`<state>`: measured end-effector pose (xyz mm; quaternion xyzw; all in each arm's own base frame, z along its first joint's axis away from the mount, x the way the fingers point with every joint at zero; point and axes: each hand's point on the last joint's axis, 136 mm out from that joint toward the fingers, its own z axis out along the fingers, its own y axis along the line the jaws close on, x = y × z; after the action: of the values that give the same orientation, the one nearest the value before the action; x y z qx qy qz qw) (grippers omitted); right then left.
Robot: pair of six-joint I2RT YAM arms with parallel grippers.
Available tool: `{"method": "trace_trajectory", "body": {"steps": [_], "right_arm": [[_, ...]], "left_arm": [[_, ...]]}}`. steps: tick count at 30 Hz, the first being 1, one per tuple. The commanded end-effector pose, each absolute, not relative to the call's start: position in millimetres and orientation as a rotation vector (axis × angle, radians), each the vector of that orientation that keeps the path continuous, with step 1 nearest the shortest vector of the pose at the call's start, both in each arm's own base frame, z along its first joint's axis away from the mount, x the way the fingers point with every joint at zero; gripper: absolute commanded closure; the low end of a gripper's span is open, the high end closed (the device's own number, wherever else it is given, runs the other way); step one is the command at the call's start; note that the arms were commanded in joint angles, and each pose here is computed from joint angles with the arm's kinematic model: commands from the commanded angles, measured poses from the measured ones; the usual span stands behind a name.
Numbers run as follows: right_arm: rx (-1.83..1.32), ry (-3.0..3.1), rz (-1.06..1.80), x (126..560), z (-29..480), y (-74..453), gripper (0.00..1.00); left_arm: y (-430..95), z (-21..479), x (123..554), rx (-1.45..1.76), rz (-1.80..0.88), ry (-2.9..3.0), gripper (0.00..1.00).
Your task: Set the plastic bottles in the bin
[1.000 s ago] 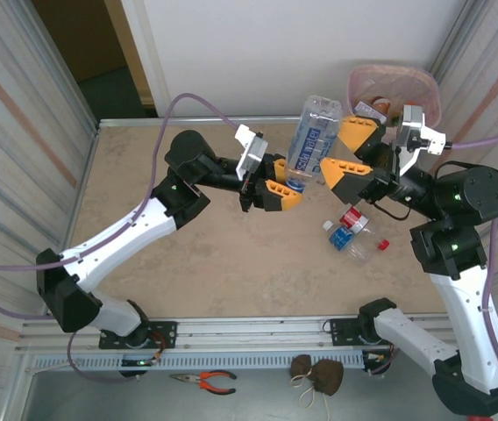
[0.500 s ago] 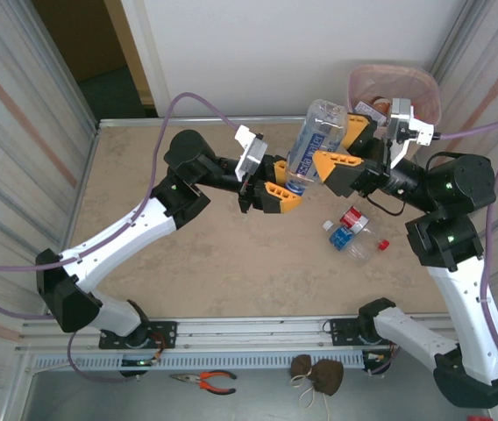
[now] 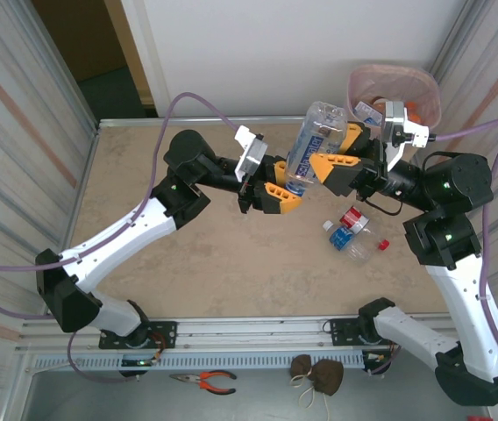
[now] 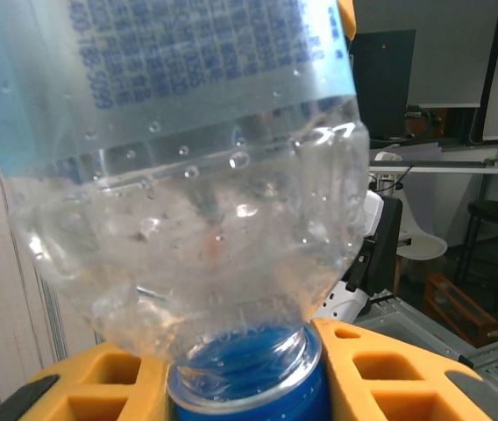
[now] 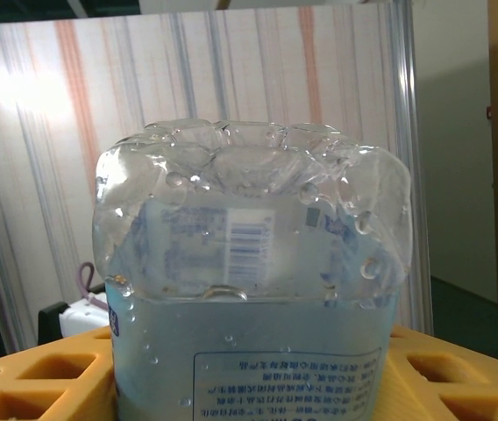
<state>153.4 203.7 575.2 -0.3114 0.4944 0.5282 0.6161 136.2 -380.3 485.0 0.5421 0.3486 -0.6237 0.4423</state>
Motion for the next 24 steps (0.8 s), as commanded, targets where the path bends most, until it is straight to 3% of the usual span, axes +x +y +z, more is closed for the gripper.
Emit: {"method": "trace_trajectory", "body": {"steps": [1,9,20,24], "right_arm": [[-0.749,1.073,1.203,135.6,588.4,199.2,0.45],[-0.667,1.127,1.070,153.7,585.4,189.7,0.46],[-0.403,1.295,0.771,233.0,581.7,147.2,0.48],[-0.201,1.413,0.683,298.5,564.4,104.7,0.51]], "left_arm": [[-369.9,508.1,124.7,1.336,-1.501,0.762,0.59],[-366.0,497.4,140.9,1.226,-1.382,0.862,0.36],[-345.7,473.5,157.9,1.093,-1.228,0.978,0.33],[-340.7,468.5,157.7,1.083,-1.205,0.992,0.33]]}}
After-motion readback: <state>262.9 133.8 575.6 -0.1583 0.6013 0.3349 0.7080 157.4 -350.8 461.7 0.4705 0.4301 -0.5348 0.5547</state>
